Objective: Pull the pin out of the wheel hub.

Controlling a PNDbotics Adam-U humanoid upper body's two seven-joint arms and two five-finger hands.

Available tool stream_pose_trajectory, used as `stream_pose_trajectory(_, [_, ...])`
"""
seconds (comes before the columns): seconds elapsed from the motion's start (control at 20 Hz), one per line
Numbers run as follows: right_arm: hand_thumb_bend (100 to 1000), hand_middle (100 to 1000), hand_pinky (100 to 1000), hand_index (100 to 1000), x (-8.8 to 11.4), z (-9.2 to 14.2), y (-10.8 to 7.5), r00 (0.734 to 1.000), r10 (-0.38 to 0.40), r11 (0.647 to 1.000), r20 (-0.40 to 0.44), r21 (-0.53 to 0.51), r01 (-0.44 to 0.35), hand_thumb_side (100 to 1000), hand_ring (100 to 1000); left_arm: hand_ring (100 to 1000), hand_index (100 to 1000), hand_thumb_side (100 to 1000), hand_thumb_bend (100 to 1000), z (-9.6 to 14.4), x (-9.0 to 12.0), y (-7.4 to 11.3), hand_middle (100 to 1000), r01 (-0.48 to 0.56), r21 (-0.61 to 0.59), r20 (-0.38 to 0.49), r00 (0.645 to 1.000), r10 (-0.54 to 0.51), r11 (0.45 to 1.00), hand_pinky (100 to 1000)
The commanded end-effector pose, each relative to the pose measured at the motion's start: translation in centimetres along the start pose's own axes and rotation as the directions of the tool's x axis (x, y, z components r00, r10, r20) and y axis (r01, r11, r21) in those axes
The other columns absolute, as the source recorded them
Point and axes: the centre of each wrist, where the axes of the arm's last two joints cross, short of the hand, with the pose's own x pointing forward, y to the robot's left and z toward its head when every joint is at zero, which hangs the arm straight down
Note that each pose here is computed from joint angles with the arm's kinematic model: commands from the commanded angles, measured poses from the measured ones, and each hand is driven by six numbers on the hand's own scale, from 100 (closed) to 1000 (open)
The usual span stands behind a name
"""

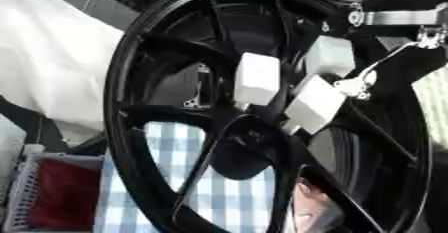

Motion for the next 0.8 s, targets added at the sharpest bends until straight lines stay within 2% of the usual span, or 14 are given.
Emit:
stream_pose_trajectory(0.05, [219, 696, 877, 856, -0.07, 0.86, -0.76, 0.999, 0.022, 1.000, -0.037, -0.016, -0.022, 353, 828, 754, 822, 774, 100, -0.15, 0.50, 0.11, 705, 0.004, 0.000, 0.020, 1.000, -0.004, 1.000, 868])
stream_pose_trajectory(0.3, [254, 701, 850, 866, -0.40, 0.82, -0.72, 0.997, 0.030, 1.000, -0.067, -0.003, -0.030, 372, 806, 753, 821, 777, 100, -0.05, 0.44, 0.10, 704, 0.005, 0.000, 0.015, 1.000, -0.005, 1.000, 868])
stream_pose_trajectory(0.6, [187, 683, 841, 842, -0.52, 0.72, -0.75, 0.998, 0.017, 1.000, -0.066, -0.007, -0.018, 374, 793, 754, 820, 782, 100, 0.00, 0.41, 0.01, 703, 0.002, -0.003, 0.012, 1.000, -0.002, 1.000, 869])
stream_pose_trajectory(0.8, [101, 647, 825, 815, -0.41, 0.68, -0.83, 0.998, -0.006, 1.000, -0.056, -0.026, 0.004, 363, 772, 753, 820, 781, 100, 0.02, 0.40, 0.00, 702, 0.005, -0.002, 0.011, 1.000, -0.005, 1.000, 869])
